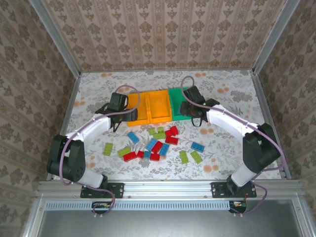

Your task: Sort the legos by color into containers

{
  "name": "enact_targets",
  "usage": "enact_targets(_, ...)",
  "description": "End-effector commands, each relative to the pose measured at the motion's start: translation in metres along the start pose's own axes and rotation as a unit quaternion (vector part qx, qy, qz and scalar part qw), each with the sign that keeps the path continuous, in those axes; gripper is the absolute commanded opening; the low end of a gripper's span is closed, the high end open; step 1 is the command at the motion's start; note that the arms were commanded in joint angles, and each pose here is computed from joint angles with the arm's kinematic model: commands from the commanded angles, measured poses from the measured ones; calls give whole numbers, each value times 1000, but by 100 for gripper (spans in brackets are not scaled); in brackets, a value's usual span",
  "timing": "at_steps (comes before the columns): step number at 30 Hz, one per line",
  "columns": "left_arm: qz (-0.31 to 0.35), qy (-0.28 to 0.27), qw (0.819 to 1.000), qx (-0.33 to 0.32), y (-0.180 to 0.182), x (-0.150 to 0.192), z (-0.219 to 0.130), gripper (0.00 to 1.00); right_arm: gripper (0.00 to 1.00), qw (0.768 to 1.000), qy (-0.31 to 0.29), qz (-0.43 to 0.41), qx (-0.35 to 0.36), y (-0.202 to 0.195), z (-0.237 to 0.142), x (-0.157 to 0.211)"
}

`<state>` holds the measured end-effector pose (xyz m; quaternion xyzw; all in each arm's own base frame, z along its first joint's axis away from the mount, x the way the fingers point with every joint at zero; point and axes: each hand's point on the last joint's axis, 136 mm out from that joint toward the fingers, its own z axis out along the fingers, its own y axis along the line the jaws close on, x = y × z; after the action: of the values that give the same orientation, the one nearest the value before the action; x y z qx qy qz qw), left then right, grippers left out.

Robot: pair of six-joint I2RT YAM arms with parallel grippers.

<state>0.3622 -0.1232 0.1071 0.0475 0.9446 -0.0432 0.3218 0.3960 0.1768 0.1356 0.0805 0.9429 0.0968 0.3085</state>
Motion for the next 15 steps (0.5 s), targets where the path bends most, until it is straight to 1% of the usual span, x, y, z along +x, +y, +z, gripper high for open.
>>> enact_targets(1, 13, -8, 1000, -7, 1, 2, -7, 92, 33, 1000, 0, -10, -6, 8, 19, -17)
enact_targets(4, 0, 7, 1000, -17, 4, 10, -8, 92, 35, 1000, 4, -10, 2, 10, 36, -28)
enact_targets(9, -22, 29, 999, -24, 4, 30, -10, 92, 44, 999, 13, -24, 32, 8, 60, -36)
enact_targets(12, -28, 35, 999, -21, 2, 41, -13, 92, 44, 999, 16, -24, 38, 6, 68, -37)
enact_targets(15, -43, 52, 997, -24, 1, 53, -15, 93, 46, 999, 21, -19, 36, 7, 68, -36)
